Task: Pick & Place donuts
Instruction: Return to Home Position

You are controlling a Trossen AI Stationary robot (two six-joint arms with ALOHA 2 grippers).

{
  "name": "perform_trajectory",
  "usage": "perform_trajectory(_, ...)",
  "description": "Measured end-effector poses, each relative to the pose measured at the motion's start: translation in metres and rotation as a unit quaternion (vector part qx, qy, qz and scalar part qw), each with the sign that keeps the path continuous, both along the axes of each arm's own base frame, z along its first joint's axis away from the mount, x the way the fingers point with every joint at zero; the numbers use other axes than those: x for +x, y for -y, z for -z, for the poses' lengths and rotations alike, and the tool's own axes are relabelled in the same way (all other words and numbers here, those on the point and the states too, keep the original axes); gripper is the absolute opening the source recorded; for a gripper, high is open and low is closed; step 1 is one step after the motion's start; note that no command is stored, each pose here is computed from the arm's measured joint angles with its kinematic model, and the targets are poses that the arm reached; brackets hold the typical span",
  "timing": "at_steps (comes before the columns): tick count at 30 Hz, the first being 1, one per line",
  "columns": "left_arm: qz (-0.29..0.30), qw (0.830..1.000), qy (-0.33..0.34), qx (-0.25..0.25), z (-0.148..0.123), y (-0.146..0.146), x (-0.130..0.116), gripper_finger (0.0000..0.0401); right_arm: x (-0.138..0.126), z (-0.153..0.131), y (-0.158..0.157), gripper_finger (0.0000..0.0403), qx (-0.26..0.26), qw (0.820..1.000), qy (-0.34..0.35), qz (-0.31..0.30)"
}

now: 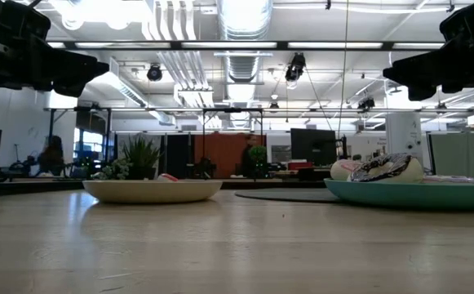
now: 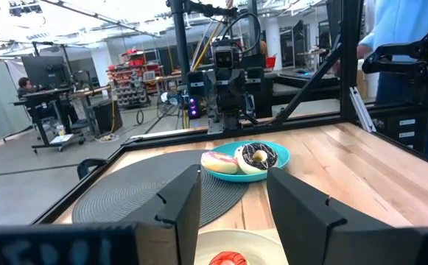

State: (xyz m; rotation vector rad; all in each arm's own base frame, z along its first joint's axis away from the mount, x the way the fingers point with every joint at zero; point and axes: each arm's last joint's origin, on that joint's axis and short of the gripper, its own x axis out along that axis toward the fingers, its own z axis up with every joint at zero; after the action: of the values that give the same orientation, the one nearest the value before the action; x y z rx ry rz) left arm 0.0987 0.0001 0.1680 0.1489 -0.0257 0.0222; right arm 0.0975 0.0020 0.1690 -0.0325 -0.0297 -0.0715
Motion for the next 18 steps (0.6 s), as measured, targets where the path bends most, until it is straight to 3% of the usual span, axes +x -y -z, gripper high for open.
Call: perform_trajectory(18,0.000,1.000,0.000,0.000,0.0000,0.0000,0.0000,0.0131,0.0000,0.0000,0.0000,0.0134,0.001,1.000,0.000,0.000)
